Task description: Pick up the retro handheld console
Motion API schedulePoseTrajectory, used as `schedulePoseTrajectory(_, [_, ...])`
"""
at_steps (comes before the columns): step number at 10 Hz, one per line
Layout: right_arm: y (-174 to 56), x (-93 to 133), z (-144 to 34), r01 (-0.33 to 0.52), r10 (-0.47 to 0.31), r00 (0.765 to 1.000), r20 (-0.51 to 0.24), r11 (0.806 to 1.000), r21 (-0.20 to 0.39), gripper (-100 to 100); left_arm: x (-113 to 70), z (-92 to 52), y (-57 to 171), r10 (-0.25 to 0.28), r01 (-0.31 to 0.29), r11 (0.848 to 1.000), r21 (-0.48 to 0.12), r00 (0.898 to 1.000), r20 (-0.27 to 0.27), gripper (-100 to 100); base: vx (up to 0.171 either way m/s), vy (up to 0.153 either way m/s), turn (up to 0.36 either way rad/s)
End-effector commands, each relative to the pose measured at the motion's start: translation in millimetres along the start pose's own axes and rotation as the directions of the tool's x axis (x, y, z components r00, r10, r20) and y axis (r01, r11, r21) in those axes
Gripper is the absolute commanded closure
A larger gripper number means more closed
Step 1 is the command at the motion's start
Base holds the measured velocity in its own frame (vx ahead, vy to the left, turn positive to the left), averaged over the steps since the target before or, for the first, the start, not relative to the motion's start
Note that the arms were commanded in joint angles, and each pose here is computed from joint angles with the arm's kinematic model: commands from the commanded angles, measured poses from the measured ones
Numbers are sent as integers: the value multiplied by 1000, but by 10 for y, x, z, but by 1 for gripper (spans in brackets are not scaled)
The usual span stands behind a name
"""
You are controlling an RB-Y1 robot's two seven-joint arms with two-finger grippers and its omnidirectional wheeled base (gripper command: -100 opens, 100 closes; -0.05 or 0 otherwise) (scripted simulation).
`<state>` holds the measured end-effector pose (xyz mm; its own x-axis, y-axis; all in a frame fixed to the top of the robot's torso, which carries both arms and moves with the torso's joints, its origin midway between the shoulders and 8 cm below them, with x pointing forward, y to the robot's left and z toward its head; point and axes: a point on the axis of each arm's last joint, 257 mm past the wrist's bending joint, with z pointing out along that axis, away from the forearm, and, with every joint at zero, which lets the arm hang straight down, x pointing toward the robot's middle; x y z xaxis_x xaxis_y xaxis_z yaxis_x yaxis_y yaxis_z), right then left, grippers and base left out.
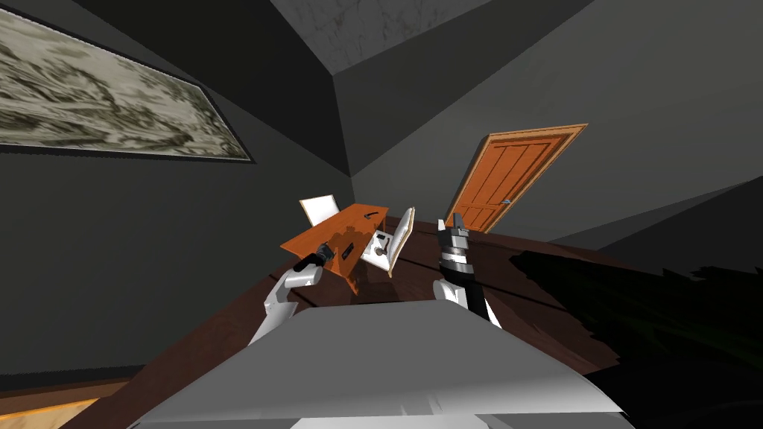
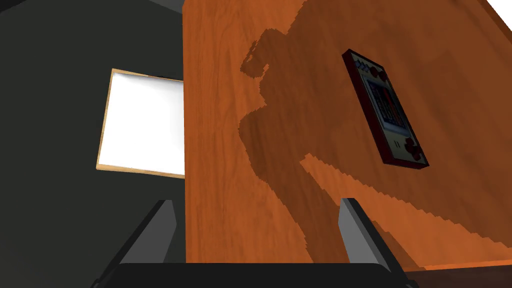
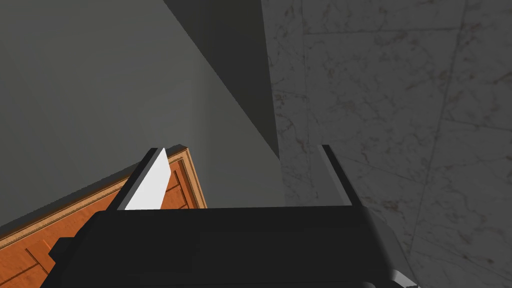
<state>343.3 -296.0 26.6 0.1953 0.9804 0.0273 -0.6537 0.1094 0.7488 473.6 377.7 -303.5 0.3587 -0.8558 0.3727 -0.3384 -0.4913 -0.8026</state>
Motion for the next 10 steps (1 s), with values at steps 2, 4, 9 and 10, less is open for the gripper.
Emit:
schedulePoseTrajectory(2, [0,0,0,0,0,1000,0,1000,0,0,-181,44,136,-46,50,997,-67,997,56,-100,39,-53,-30])
schedulePoseTrajectory(4, [0,0,0,0,0,1000,0,1000,0,0,-341,79,254,-89,102,988,-119,990,109,-100,69,-58,-29])
schedulePoseTrajectory(9, [0,0,0,0,0,1000,0,1000,0,0,-668,84,534,-161,214,951,-223,959,235,-100,53,-34,-33])
schedulePoseTrajectory(10, [0,0,0,0,0,1000,0,1000,0,0,-775,96,592,-198,266,934,-239,941,275,-100,61,-41,-67])
